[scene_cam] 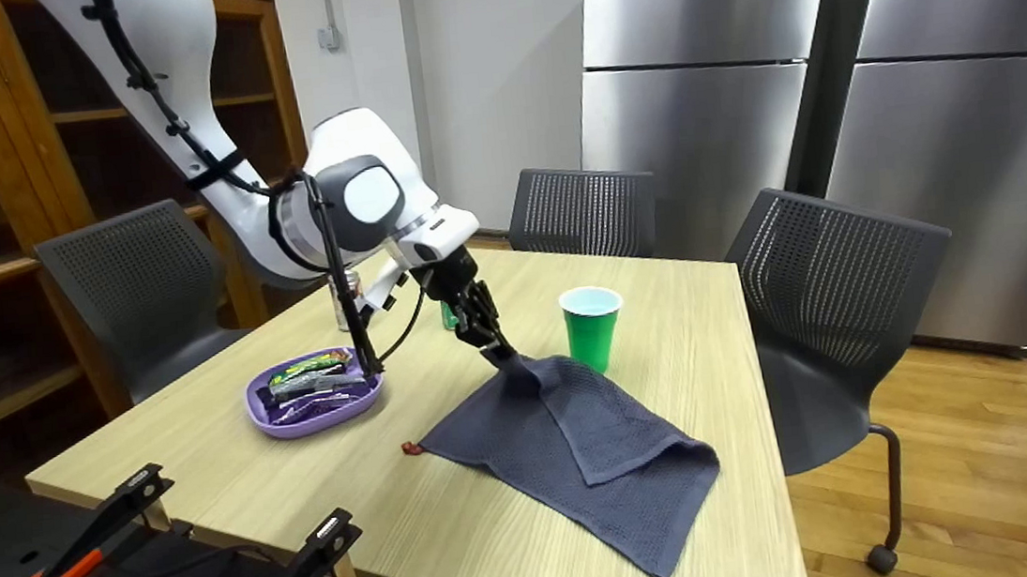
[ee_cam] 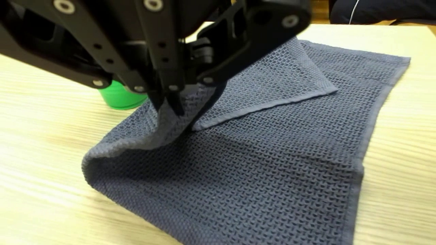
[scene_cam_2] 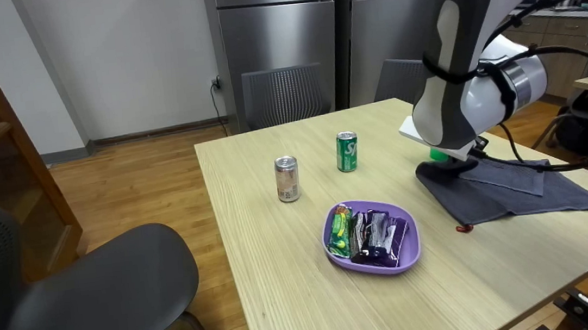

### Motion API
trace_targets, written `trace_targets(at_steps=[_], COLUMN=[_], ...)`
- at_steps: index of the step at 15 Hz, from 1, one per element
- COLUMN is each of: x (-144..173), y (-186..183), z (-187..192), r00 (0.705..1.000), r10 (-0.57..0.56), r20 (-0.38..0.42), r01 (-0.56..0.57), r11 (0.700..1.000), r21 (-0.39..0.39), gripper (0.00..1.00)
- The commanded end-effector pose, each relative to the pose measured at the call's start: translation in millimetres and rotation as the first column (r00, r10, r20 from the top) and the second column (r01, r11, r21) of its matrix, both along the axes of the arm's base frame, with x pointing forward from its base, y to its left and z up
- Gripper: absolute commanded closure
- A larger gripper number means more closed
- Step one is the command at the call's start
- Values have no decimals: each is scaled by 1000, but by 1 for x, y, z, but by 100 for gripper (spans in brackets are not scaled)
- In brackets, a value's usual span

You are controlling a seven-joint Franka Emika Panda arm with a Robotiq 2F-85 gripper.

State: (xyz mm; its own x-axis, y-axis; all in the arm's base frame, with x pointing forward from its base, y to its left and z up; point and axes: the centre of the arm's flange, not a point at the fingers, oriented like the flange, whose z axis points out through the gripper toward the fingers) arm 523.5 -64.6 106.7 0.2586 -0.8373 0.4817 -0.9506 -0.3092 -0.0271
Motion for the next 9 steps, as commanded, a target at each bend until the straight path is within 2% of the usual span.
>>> trace_targets(at_steps=[1, 9], x=[-11, -14], y=[18, 52], z=[25, 42], r00=[999, 993], r10=[-40, -72], r20=[-35, -88], r01=[41, 75], r11=[999, 997], r21=[22, 33], gripper=[99, 99])
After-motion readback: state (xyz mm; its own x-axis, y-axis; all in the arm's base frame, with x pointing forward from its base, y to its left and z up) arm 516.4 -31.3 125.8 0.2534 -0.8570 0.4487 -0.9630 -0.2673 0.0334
